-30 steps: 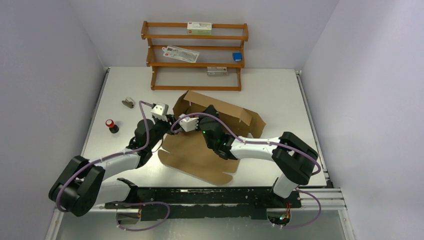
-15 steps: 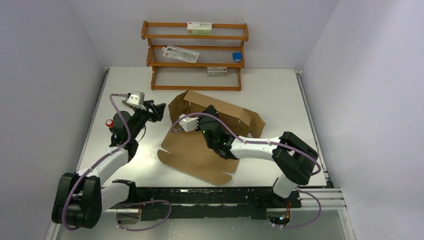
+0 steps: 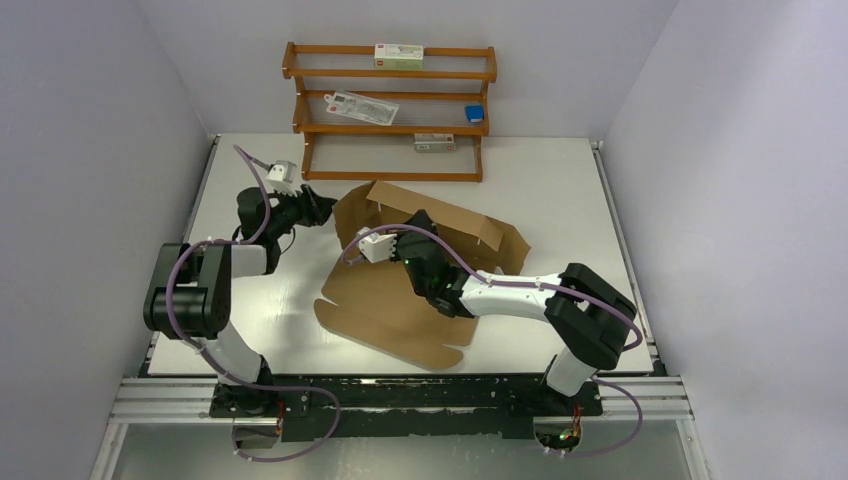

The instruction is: Fold the paper box

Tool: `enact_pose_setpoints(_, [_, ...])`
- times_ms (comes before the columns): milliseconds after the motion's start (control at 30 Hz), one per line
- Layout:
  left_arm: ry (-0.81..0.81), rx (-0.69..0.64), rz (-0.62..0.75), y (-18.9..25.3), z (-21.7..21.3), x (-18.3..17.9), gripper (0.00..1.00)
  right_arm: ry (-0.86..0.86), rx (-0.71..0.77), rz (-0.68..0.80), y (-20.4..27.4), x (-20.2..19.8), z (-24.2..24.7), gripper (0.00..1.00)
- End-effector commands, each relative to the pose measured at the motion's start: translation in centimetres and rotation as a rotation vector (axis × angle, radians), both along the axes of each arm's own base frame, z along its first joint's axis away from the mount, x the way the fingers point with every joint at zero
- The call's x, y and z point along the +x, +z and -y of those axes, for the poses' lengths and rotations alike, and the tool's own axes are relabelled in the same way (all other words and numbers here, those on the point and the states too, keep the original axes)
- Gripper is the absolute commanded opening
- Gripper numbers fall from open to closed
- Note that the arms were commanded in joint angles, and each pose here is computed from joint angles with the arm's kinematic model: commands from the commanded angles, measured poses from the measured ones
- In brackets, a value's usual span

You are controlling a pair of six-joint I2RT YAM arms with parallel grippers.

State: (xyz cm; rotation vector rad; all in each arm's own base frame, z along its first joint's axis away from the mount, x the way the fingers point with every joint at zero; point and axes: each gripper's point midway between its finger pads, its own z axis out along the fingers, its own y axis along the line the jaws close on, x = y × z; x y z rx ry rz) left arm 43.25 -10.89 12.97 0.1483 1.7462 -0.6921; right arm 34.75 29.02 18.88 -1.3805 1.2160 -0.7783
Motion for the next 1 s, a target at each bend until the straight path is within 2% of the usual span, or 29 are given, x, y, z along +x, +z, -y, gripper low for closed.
enact_pose_setpoints(0, [-0.162,-0.019,0.073,1.8,3.0,-0.4,0.61,0.031,-0.008,-0.057,-1.4,-0.2,-0.7,0.05])
enact_pose_setpoints(133, [-0.234,0.008,0.076,1.2,5.0,-1.4,0.62,0.03,-0.012,-0.051,-1.2,0.0,-0.9,0.05])
enact_pose_setpoints(433, [-0.33,-0.036,0.087,0.8,7.4,-3.9,0.61,0.032,-0.016,-0.053,-1.2,0.1,-1.0,0.04])
enact_pose_setpoints(767, [-0.351,-0.084,0.085,-0.2,8.6,-6.3,0.61,0.026,-0.023,-0.068,-2.0,-0.1,-0.8,0.04])
enact_pose_setpoints(967, [-0.362,-0.055,0.078,-1.0,9.7,-6.1,0.61,0.036,-0.022,-0.085,-2.4,-0.3,-1.2,0.03])
